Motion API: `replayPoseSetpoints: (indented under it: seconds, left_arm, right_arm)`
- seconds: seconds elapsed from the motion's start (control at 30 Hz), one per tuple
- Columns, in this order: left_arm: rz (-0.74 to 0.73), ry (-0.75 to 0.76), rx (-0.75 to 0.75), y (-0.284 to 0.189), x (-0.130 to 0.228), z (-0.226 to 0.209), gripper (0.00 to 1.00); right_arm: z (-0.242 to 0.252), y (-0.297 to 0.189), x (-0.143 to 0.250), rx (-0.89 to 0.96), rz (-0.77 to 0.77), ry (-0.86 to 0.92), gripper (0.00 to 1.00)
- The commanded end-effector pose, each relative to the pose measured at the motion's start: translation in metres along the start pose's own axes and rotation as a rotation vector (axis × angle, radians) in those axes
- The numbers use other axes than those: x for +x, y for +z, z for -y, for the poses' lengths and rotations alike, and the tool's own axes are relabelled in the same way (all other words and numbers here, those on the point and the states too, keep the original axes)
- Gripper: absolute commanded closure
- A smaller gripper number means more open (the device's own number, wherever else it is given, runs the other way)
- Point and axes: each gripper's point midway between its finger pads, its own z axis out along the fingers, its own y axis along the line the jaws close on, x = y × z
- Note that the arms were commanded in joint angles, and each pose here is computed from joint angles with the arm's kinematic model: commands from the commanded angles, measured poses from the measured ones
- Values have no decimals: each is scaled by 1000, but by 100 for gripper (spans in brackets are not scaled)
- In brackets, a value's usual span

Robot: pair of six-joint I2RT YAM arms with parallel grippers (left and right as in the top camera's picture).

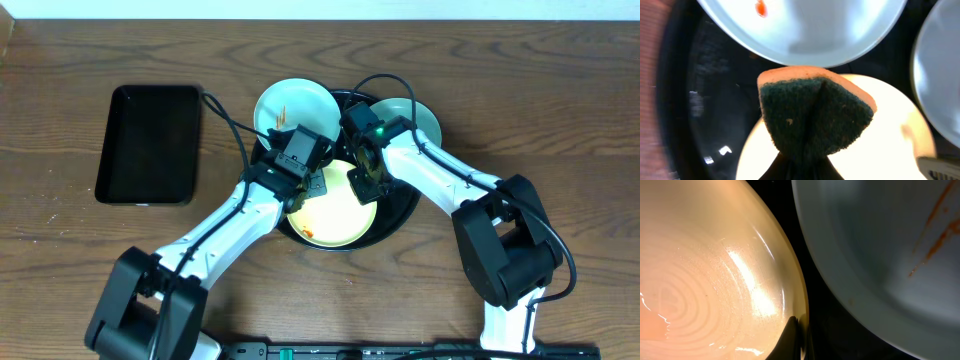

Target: Clean dirty plates on tray and stack at the side

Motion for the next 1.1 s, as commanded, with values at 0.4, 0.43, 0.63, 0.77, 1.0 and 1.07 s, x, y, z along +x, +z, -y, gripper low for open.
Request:
replayPoseSetpoints:
  seconds: [0.4,0.43,0.63,0.77,1.0,1.07]
  left_arm:
    - [-237,-22,92,48,51,15,93]
    - [-221,-6,75,49,48,12,92]
    - [-111,33,-160,49,34,-33,92]
    - [-67,89,-222,48,25,-43,93]
    - [-16,93,-211,34,12,-40,93]
    - [42,88,-219,21,-1,-40,93]
  right_arm:
    - [8,5,7,32,-29,-2,99]
    - [8,5,7,32,-29,-2,99]
    - [8,5,7,32,-29,-2,99]
    - [8,5,7,32,-30,-2,99]
    - [8,5,8,33,-33,-3,99]
    - [8,5,8,33,-33,-3,99]
